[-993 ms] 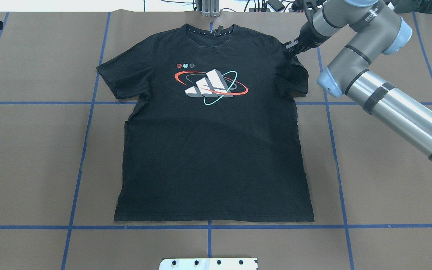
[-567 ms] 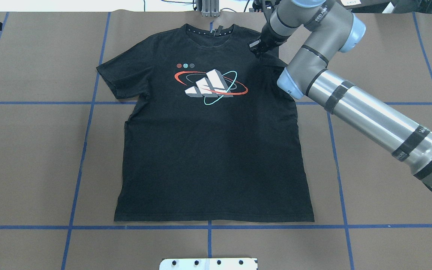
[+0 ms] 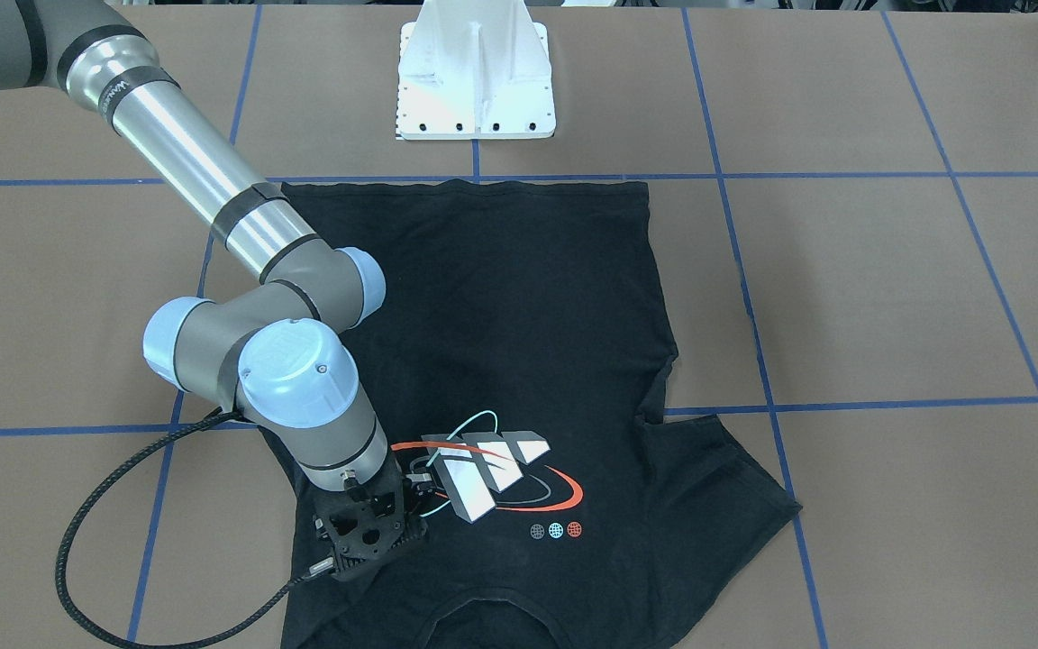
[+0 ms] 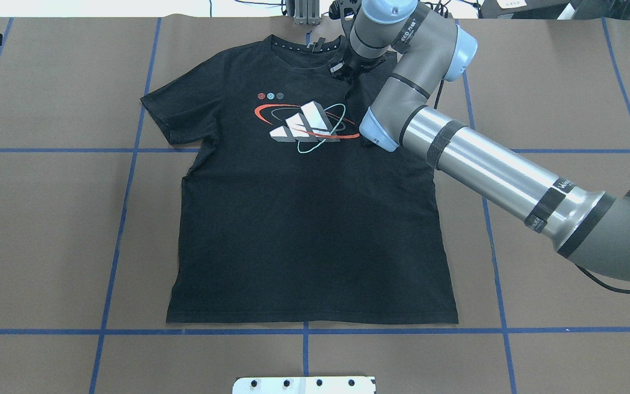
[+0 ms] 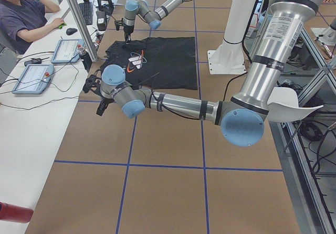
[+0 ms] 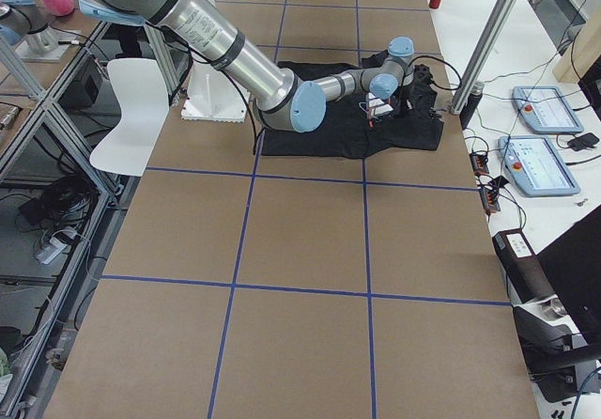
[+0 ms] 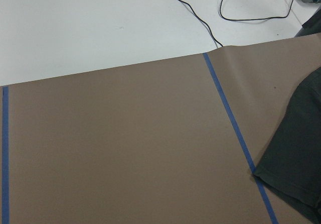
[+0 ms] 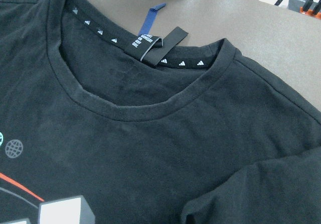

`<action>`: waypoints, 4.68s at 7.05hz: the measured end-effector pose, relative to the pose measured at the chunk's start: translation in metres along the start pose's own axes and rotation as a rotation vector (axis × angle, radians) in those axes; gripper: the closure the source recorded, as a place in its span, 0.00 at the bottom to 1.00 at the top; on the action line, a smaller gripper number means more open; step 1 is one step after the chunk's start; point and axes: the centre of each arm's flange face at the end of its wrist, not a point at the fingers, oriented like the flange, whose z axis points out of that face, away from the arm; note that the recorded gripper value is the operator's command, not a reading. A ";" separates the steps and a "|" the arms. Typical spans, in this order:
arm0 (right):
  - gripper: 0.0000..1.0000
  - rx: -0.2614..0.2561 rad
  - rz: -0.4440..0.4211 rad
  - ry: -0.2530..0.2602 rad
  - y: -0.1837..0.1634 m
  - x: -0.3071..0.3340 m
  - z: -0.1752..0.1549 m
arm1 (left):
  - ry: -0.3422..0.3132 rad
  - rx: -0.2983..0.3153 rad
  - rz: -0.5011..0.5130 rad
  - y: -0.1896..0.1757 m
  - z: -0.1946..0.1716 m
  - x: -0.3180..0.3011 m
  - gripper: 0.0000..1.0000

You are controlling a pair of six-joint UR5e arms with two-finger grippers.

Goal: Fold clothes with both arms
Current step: 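Fold the held sleeve inward toward the collar with the right gripper, then release and raise the right gripper while the left arm reaches in, then position the left gripper at the sleeve nearest it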

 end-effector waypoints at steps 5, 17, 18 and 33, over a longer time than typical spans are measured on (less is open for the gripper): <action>0.00 0.037 0.070 -0.011 -0.016 -0.011 -0.018 | -0.003 0.000 -0.006 -0.001 0.002 -0.001 0.01; 0.00 0.025 0.387 -0.256 0.062 0.107 -0.134 | 0.034 0.179 -0.132 -0.013 0.217 0.170 0.11; 0.00 0.021 0.392 -0.250 0.063 0.109 -0.130 | 0.027 0.171 -0.127 -0.004 0.229 0.178 0.13; 0.00 0.009 0.396 -0.239 0.064 0.109 -0.120 | -0.008 0.108 -0.099 0.034 0.258 0.173 0.37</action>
